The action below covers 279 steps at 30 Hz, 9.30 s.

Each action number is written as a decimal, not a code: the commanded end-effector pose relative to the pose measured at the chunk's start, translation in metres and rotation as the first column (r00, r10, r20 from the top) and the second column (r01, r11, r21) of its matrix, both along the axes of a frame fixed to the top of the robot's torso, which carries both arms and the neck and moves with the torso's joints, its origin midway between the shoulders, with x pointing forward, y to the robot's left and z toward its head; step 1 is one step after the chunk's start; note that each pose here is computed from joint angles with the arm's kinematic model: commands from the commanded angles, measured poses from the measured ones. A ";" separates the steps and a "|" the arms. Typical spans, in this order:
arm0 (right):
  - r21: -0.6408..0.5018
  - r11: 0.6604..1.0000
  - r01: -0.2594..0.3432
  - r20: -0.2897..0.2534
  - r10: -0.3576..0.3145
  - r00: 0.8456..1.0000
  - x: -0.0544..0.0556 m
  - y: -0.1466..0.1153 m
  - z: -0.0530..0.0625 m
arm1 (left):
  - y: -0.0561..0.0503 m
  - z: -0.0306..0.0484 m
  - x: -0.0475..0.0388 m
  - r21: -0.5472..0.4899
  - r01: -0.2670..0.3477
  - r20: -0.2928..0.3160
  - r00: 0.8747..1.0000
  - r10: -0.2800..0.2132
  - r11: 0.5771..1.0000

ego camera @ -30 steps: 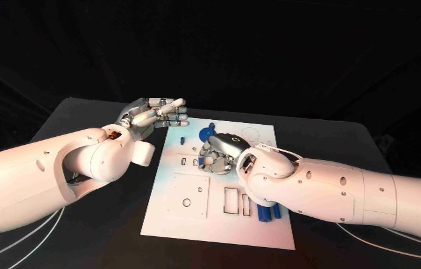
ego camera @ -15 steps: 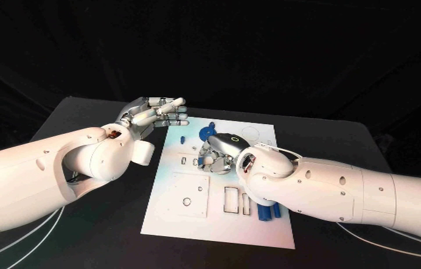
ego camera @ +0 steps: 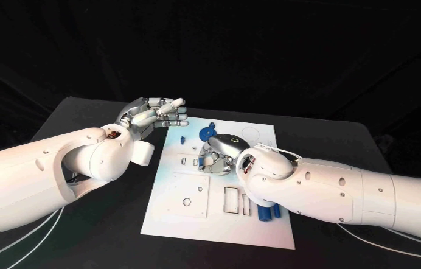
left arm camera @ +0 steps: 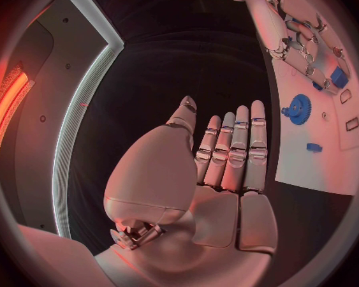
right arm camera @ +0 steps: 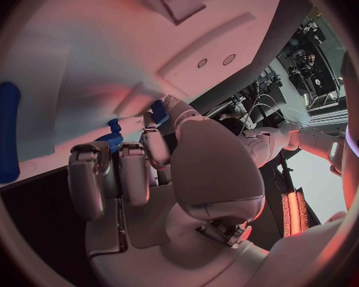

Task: Assemble the parts on the task board

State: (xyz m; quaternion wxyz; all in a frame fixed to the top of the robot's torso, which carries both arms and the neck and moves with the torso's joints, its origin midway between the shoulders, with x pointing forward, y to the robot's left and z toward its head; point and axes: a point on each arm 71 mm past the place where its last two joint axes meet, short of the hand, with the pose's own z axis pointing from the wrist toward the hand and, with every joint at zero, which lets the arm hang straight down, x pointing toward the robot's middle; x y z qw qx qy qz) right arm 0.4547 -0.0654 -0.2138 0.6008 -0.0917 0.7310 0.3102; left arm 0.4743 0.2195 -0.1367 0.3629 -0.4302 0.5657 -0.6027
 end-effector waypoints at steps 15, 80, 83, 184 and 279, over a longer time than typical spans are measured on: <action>0.135 0.991 0.000 0.078 -0.011 0.997 -0.009 -0.014 0.018 | -0.001 -0.0048 0.0014 0.127 0.073 -0.012 0.997 -0.072 0.989; 0.375 0.895 0.239 -0.120 -0.209 0.970 0.009 -0.159 0.076 | -0.099 -0.0330 0.0519 0.915 0.398 -0.386 0.909 -0.157 0.057; 0.375 0.895 0.241 -0.121 -0.210 0.970 0.009 -0.159 0.076 | -0.099 -0.0339 0.0520 0.914 0.403 -0.391 0.907 -0.160 0.052; 0.334 0.910 0.248 -0.152 -0.208 0.966 0.013 -0.161 0.068 | -0.077 -0.0413 0.0347 0.921 0.283 -0.275 0.959 -0.064 0.267; 0.331 0.910 0.248 -0.155 -0.207 0.966 0.012 -0.162 0.068 | -0.078 -0.0609 0.0384 0.926 0.371 -0.363 0.926 -0.102 0.074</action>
